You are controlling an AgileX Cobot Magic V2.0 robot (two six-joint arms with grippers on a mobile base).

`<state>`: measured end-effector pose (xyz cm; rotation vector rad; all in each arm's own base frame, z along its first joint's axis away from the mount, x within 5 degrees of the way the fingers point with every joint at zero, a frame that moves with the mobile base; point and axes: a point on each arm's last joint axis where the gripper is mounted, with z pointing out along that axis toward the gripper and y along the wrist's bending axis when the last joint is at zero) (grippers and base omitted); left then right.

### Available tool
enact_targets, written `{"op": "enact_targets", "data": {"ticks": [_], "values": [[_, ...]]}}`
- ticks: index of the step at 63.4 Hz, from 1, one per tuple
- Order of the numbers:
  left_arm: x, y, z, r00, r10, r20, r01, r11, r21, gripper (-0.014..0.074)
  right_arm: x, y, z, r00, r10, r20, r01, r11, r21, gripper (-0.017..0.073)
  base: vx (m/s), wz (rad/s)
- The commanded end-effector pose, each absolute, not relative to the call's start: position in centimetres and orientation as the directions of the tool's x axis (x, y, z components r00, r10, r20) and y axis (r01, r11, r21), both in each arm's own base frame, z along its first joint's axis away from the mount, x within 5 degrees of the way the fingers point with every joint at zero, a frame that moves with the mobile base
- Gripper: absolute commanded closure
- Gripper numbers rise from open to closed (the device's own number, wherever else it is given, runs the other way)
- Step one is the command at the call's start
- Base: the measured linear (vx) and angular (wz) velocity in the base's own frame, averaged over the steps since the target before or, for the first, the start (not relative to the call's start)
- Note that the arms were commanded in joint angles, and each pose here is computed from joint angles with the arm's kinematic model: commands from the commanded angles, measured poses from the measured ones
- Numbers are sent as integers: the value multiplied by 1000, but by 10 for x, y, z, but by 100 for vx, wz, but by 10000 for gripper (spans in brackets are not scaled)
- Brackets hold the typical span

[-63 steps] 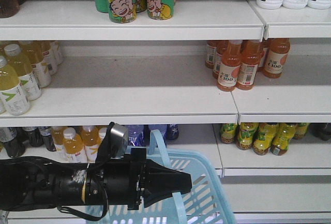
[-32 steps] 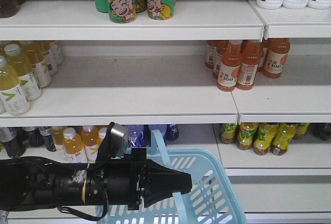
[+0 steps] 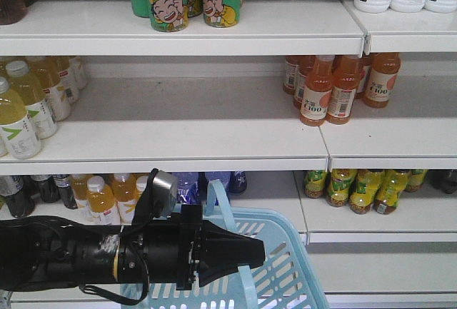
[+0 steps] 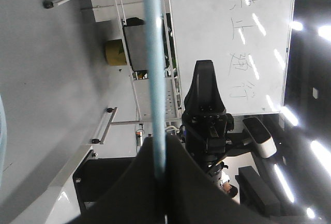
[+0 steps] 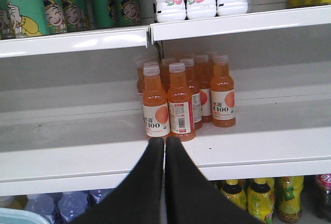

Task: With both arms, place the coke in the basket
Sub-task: 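Hold the basket up with the left gripper, then turn the base away from the drink shelf carrying the basket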

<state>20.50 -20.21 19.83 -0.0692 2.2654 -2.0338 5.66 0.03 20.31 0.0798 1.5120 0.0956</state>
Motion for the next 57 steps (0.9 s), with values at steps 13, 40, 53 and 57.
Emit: {"op": "enact_targets", "data": {"ticks": [13, 40, 53, 57], "values": [[197, -203, 236, -996, -25, -87, 89, -152, -984, 600, 56, 1, 204, 128, 107, -986, -23, 994, 105, 564, 0, 0], [197, -203, 236, -996, -25, -87, 89, -152, -984, 600, 56, 1, 204, 128, 107, -986, -23, 994, 105, 564, 0, 0], [197, -203, 236, -996, -25, -87, 89, -152, -984, 600, 56, 1, 204, 128, 107, -986, -23, 994, 105, 564, -1, -4], [197, -203, 236, -996, -25, -87, 89, -152, -984, 600, 56, 1, 204, 128, 107, -986, -23, 994, 105, 564, -2, -8]]}}
